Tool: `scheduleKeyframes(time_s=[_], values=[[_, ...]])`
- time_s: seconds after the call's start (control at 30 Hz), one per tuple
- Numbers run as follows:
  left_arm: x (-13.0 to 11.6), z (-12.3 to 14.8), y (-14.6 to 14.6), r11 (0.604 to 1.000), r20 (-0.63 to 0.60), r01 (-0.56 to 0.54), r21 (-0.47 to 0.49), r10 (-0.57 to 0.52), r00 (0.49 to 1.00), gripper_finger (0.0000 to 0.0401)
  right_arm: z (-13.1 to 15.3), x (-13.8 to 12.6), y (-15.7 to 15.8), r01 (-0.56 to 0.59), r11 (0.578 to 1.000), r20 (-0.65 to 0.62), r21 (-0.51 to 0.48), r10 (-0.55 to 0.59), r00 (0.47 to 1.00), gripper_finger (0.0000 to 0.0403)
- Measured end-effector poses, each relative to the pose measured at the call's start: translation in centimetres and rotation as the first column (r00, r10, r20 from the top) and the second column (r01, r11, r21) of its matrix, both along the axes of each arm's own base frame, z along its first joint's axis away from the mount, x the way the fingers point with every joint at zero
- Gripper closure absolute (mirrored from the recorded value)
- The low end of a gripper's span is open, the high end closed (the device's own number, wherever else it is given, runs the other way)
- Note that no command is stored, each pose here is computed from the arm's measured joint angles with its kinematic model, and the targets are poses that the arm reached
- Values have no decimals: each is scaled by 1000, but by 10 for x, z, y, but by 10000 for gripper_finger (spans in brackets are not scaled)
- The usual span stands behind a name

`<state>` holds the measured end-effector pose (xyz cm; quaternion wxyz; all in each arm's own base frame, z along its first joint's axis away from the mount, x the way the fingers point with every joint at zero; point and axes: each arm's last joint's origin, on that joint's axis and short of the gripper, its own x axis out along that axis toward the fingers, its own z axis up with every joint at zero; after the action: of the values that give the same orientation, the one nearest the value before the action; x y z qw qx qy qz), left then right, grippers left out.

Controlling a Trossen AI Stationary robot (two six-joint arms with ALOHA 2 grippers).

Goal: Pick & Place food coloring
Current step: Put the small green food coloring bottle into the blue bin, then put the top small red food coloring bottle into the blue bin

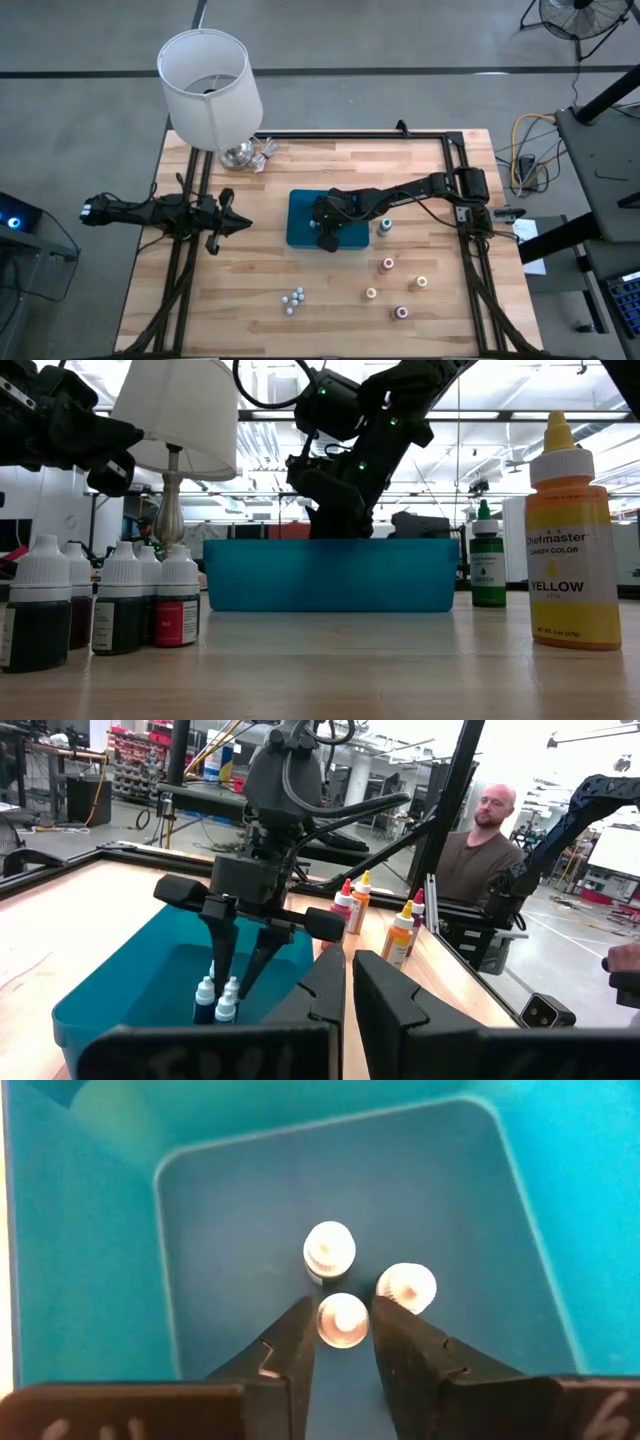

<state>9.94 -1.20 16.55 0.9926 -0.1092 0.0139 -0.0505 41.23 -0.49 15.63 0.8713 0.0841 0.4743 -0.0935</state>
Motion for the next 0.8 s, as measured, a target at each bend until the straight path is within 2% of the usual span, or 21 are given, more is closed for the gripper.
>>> scheduleKeyframes(time_s=[0.3,0.8], values=[[0,0,0,1000,0,0,0,0,1000,401,0,0,1,0,1000,-1,2,0,1000,280],[0,0,0,1000,1,0,0,0,1000,401,17,-6,4,-12,1000,6,-1,12,1000,275]])
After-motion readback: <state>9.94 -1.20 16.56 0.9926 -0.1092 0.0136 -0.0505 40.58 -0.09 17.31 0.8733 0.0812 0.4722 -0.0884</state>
